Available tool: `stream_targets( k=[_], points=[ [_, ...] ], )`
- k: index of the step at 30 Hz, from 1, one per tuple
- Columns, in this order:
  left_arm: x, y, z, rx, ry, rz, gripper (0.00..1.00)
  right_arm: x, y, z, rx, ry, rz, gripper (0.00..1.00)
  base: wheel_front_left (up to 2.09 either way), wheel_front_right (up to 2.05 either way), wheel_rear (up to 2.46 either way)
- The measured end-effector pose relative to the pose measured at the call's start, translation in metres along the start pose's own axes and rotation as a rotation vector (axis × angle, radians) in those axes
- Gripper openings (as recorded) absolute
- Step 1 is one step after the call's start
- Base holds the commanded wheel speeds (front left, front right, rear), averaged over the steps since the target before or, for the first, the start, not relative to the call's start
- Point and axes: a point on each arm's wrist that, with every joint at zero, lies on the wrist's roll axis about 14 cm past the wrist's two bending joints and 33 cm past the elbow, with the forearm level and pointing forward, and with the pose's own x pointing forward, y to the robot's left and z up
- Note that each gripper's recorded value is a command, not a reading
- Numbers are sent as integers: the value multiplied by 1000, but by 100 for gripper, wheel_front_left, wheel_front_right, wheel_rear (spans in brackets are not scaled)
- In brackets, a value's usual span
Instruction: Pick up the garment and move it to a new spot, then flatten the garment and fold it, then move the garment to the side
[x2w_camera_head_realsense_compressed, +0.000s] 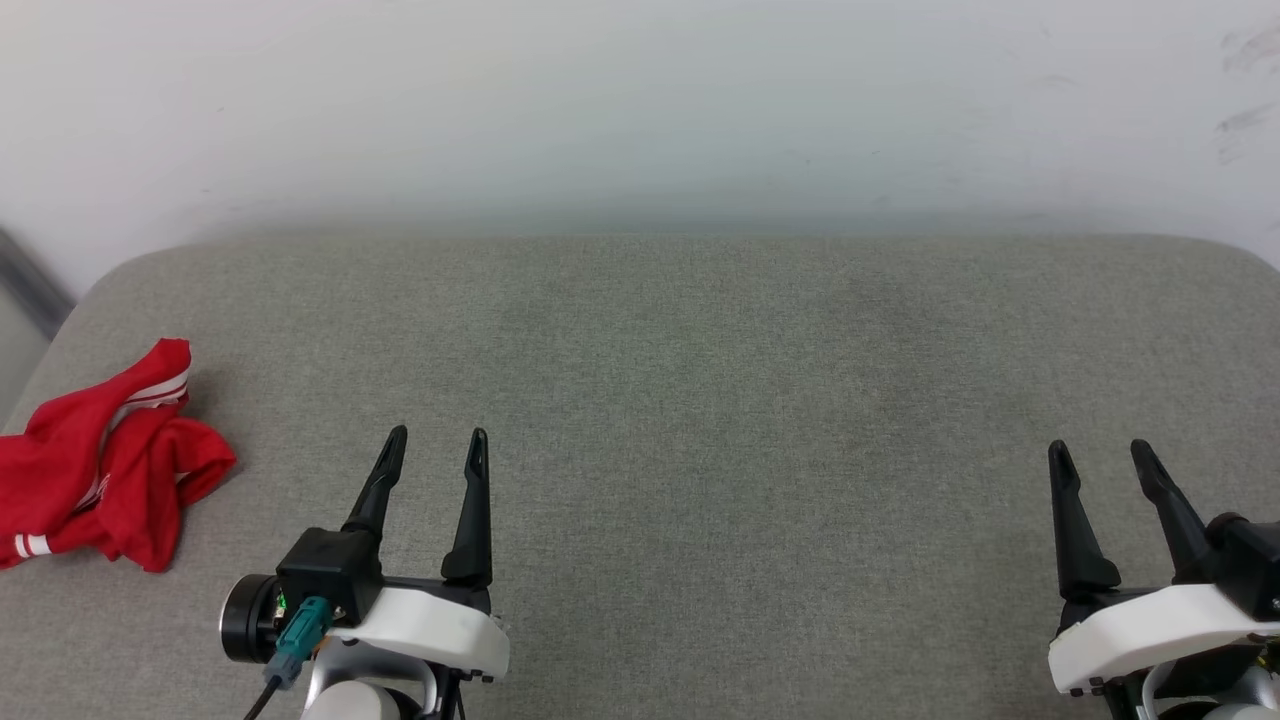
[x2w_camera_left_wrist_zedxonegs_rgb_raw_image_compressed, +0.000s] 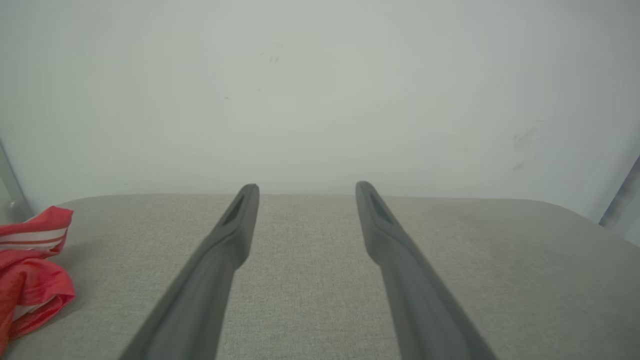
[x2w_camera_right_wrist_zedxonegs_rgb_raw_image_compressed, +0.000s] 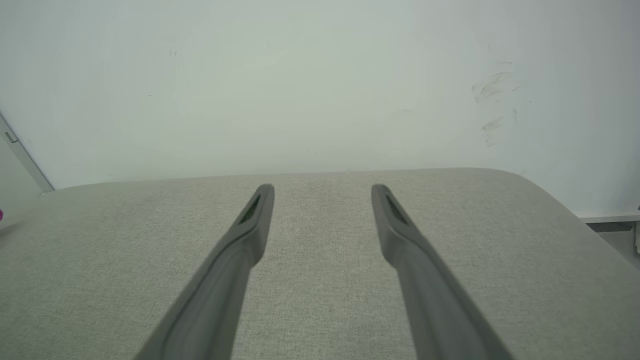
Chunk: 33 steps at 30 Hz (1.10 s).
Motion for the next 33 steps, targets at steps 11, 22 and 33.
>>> stream_targets(
  k=[11,22,33],
  points=[
    [2,0,0,41,-10,-4,100,0,-1,-2,-39,9,-3,100,0,0,0],
    [-1,8,-3,8,1,24,100,2,0,-4,-24,9,2,100,0,0,0],
    [-19,47,-1,56,12,135,100,21,43,-2,-33,-6,130,100,0,0,0]
  ],
)
